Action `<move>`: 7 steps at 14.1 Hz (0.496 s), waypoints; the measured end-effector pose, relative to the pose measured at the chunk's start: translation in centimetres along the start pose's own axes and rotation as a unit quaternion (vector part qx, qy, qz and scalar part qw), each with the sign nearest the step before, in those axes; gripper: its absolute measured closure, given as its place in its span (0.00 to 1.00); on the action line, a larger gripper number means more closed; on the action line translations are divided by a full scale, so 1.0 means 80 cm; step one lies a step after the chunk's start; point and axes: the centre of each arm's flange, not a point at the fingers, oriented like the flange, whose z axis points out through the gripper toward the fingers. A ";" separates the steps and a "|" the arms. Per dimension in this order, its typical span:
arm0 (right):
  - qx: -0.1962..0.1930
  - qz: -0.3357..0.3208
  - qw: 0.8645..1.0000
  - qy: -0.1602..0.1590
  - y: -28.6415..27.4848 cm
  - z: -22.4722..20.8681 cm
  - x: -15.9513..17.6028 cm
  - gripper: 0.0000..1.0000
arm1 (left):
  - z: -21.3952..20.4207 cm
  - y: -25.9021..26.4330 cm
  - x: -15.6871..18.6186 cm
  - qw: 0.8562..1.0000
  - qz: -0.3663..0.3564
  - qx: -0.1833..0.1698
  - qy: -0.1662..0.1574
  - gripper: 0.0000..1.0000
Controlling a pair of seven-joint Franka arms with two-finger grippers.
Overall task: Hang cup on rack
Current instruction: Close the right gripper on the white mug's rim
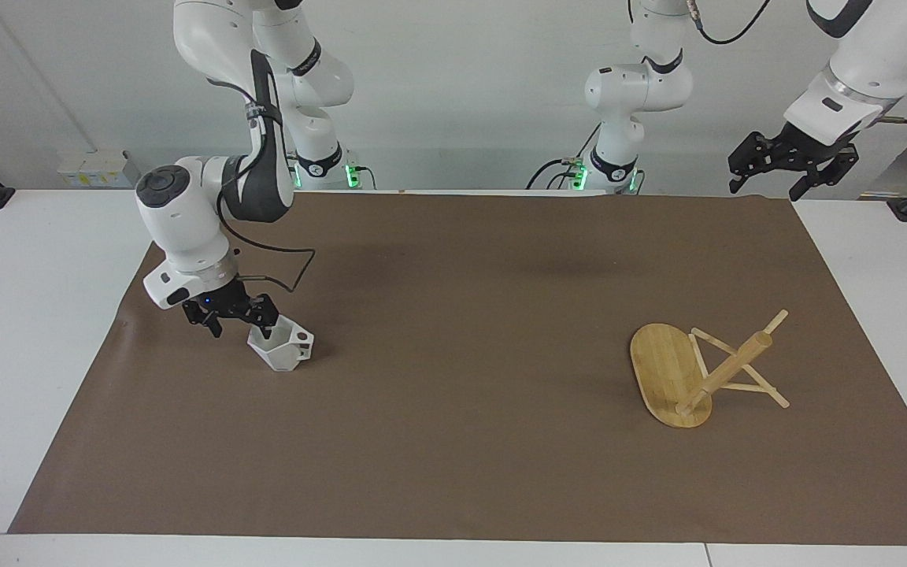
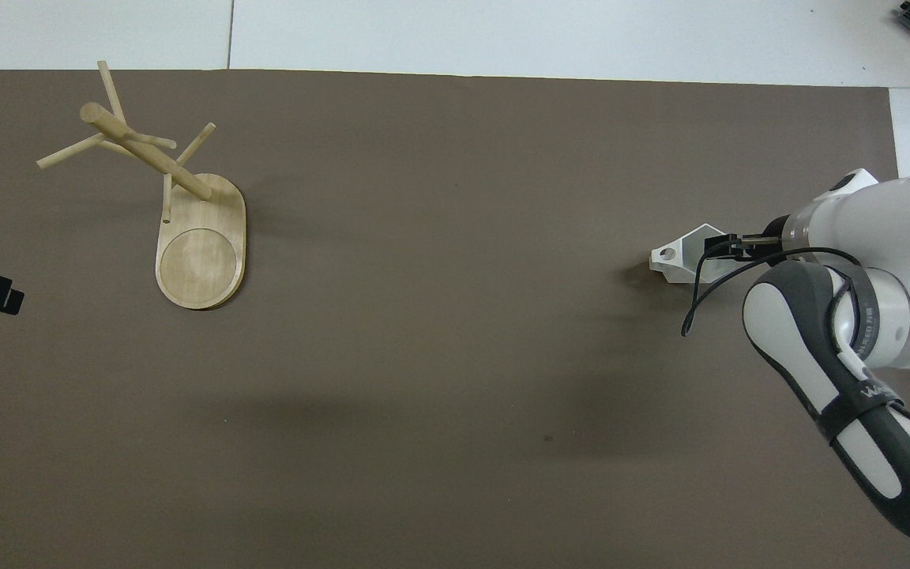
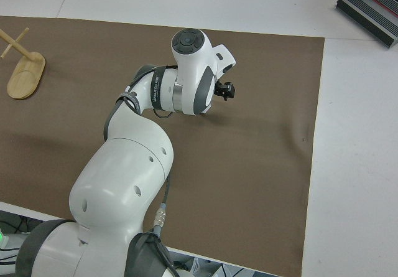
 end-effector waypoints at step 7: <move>0.009 0.035 0.999 -0.003 -0.001 0.004 -0.003 0.62 | 0.000 0.000 0.000 1.000 0.000 0.000 0.000 0.00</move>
